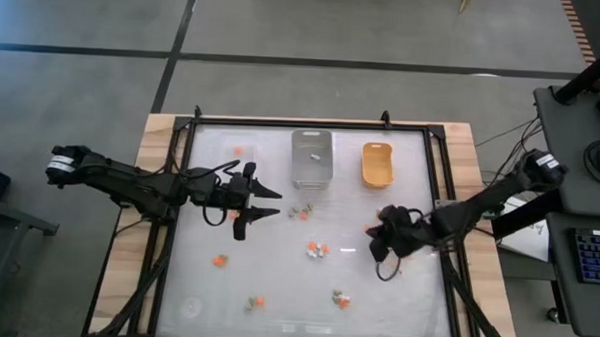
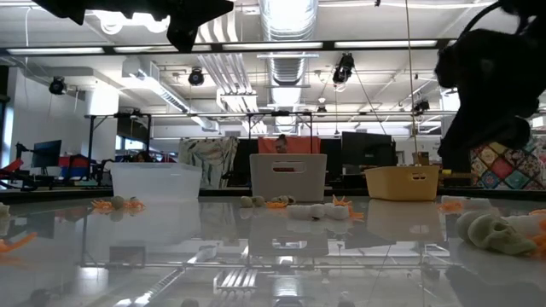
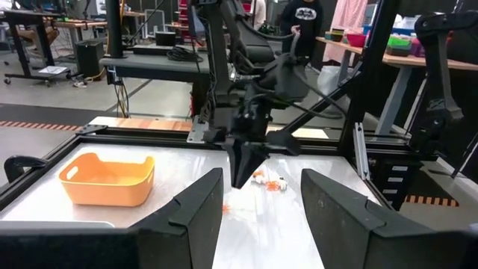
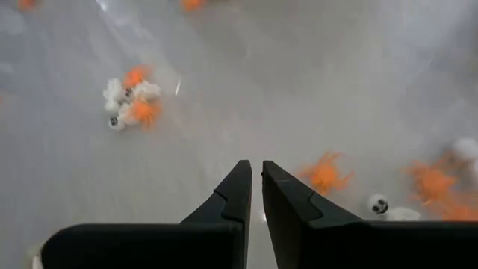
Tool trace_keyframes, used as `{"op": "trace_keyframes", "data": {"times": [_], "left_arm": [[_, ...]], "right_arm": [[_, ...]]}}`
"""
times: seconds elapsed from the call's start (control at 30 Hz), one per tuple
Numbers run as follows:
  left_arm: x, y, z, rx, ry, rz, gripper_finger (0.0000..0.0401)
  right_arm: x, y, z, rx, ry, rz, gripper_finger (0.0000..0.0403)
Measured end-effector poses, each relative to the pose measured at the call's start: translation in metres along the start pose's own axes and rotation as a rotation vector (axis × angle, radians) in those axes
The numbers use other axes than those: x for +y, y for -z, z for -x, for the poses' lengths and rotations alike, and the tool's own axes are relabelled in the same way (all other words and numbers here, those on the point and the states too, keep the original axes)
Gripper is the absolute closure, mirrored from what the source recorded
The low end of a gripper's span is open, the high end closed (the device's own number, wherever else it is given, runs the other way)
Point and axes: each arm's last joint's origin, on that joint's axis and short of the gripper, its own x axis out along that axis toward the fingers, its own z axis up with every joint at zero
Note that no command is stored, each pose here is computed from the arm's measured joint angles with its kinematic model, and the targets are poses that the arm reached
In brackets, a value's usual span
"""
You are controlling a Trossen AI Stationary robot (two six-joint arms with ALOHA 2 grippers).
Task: Sort Halloween decoration
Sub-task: Put the orange spider toy into the transparent white bin
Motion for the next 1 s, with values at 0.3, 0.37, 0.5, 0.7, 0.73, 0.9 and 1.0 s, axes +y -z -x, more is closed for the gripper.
{"op": "trace_keyframes", "data": {"times": [0.3,0.37,0.5,0.7,0.73,0.9,1.0], "left_arm": [[0.0,0.0,0.0,0.002,-0.001,-0.017,0.0236],[0.0,0.0,0.0,0.002,-0.001,-0.027,0.0236],[0.0,0.0,0.0,0.002,-0.002,-0.043,0.0236],[0.0,0.0,0.0,0.003,-0.002,-0.059,0.0236],[0.0,0.0,0.0,0.003,-0.002,-0.061,0.0236],[0.0,0.001,0.0,0.007,-0.002,-0.062,0.0236],[0.0,0.001,0.0,0.007,-0.002,-0.062,0.0236]], "right_arm": [[0.003,-0.028,-0.012,0.111,0.047,-0.208,0.0376],[0.006,-0.031,-0.014,0.161,0.092,-0.219,0.0376],[0.011,-0.033,-0.018,0.253,0.233,-0.208,0.0376],[0.025,-0.038,-0.031,0.291,0.311,-0.166,0.0376],[0.027,-0.038,-0.034,0.294,0.32,-0.161,0.0376],[0.025,-0.03,-0.052,0.33,0.411,-0.13,0.0376],[0.023,-0.026,-0.059,0.338,0.447,-0.124,0.0376]]}}
